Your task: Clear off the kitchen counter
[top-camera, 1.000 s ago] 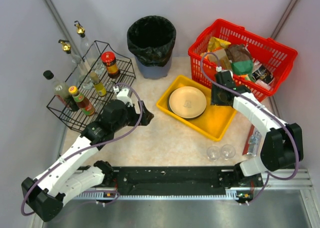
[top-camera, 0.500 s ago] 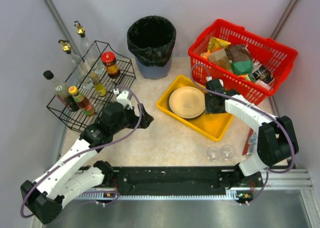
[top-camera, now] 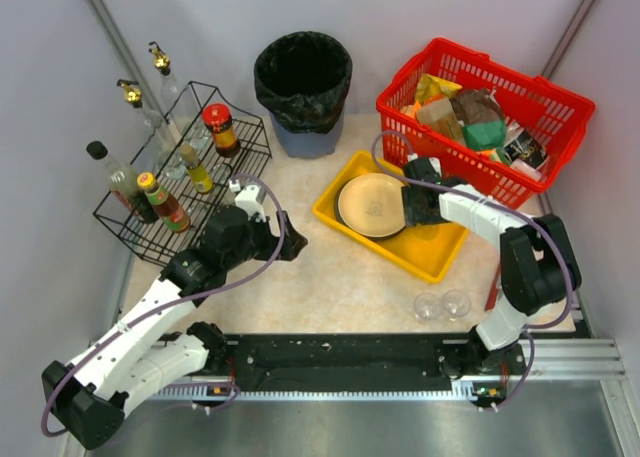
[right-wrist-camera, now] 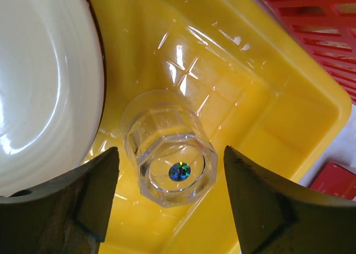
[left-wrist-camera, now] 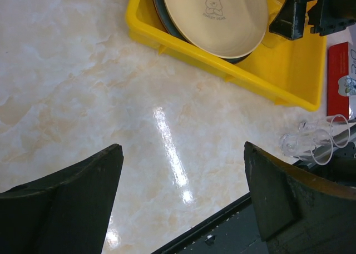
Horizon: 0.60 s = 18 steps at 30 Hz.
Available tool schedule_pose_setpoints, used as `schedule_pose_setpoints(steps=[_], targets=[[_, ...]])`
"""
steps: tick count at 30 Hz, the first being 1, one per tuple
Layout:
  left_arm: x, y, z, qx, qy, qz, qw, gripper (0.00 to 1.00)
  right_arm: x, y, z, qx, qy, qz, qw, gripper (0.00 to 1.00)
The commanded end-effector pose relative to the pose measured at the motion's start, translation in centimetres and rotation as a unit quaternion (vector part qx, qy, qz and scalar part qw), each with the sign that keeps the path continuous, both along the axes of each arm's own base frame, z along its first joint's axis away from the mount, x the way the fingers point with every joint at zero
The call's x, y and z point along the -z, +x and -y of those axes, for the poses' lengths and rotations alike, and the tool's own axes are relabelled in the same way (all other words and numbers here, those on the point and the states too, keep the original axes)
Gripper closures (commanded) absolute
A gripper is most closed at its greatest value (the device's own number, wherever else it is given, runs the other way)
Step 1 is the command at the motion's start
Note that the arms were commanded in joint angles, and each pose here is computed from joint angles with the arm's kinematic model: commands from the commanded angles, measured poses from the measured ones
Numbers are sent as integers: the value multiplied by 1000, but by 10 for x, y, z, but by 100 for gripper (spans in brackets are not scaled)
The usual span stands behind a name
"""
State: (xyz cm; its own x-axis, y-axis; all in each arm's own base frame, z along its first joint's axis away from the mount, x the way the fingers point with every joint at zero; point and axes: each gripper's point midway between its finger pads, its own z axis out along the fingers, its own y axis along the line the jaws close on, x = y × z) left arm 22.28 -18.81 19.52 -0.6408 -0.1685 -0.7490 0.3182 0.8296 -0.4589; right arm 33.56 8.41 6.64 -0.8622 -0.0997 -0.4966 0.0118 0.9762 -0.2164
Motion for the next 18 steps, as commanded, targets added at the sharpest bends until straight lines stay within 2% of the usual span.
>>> schedule_pose_setpoints(steps=[1, 7, 13, 18], targets=[[-1, -1, 5, 13, -9, 2, 1000, 7, -22, 27, 9, 10, -29, 57, 998, 19], [-1, -9, 19, 48, -39, -7, 998, 7, -52, 21, 5, -13, -9, 105, 994, 5], [4, -24, 49, 105, -95, -47, 989, 11, -84, -19, -27, -90, 101, 104, 985, 4], [8, -41, 93, 146, -106, -63, 982, 14, -116, -66, -43, -127, 199, 113, 965, 4]])
